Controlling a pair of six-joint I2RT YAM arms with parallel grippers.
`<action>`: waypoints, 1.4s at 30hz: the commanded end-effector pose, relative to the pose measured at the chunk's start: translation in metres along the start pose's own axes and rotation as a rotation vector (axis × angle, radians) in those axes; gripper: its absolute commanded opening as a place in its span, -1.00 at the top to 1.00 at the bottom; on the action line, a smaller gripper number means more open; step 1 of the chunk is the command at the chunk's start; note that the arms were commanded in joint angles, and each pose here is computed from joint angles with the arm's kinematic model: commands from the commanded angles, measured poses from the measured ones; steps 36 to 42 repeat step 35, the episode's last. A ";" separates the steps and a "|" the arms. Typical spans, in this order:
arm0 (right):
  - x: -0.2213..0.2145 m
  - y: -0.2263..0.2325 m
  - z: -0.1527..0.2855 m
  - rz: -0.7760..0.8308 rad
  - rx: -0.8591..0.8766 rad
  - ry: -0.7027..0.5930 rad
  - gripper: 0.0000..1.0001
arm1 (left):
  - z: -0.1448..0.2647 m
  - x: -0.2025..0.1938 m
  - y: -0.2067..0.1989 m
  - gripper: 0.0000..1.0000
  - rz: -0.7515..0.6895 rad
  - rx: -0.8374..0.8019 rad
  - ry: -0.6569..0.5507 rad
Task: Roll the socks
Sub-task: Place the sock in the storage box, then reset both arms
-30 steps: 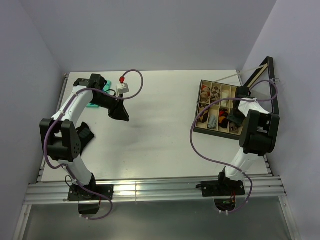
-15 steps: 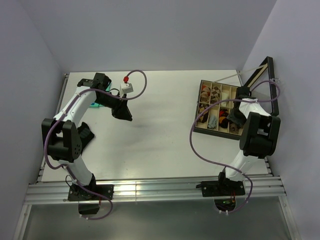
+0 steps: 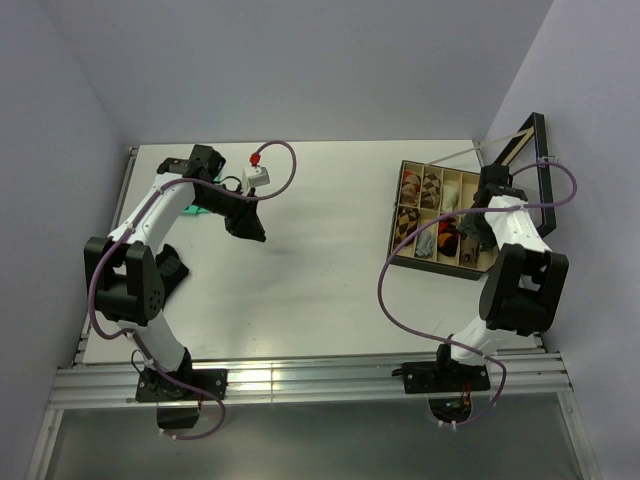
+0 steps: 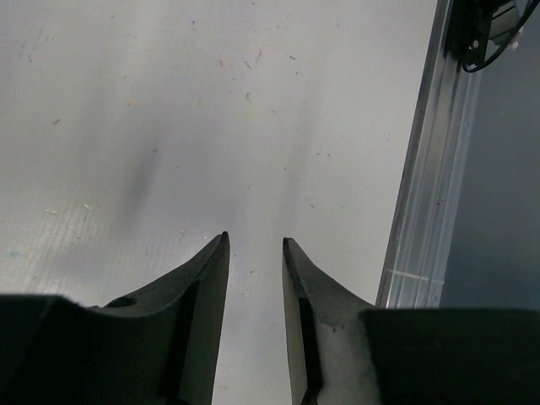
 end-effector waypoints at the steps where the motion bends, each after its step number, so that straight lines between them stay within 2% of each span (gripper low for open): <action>1: 0.028 0.005 0.047 -0.041 0.061 -0.132 -0.20 | 0.009 0.012 -0.008 0.26 -0.035 0.049 -0.020; 6: 0.037 0.007 0.093 -0.047 0.161 -0.240 -0.24 | 0.020 0.020 -0.009 0.25 -0.038 0.184 -0.038; 8: 0.036 0.013 0.112 -0.025 0.209 -0.292 -0.34 | 0.026 0.026 -0.013 0.25 -0.010 0.239 -0.062; 10: 0.028 0.024 0.138 0.015 0.295 -0.346 -0.39 | 0.031 0.027 -0.005 0.24 -0.013 0.342 -0.070; 11: 0.024 0.030 0.147 0.023 0.333 -0.363 -0.43 | 0.040 0.033 -0.001 0.24 -0.004 0.447 -0.090; 17: -0.036 0.070 0.206 0.172 0.697 -0.442 -0.56 | 0.062 0.032 -0.001 0.21 0.037 0.697 -0.134; 19: -0.066 0.080 0.215 0.234 0.802 -0.423 -0.56 | 0.066 0.029 0.001 0.20 0.050 0.747 -0.117; 20: -0.072 0.082 0.228 0.234 0.880 -0.452 -0.57 | 0.068 0.028 0.000 0.21 0.056 0.754 -0.114; 23: -0.106 0.089 0.235 0.304 0.980 -0.432 -0.61 | 0.071 0.028 -0.004 0.22 0.061 0.766 -0.112; 30: -0.148 0.101 0.240 0.430 1.050 -0.427 -0.64 | 0.072 0.019 -0.013 0.19 0.010 0.784 -0.147; 35: -0.148 0.098 0.248 0.448 1.091 -0.451 -0.71 | 0.070 0.015 -0.014 0.19 0.008 0.785 -0.146; 42: -0.148 0.098 0.248 0.448 1.091 -0.451 -0.71 | 0.070 0.015 -0.014 0.19 0.008 0.785 -0.146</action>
Point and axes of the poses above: each gripper's point midway between its finger pads, its own z axis back along the fingers, its own y axis along the line the jaws close on, x = y × z, the point moved 6 cm from there along z, back along the fingers, and after that the axes turned 7 degrees about -z, right-handed, at the moved point
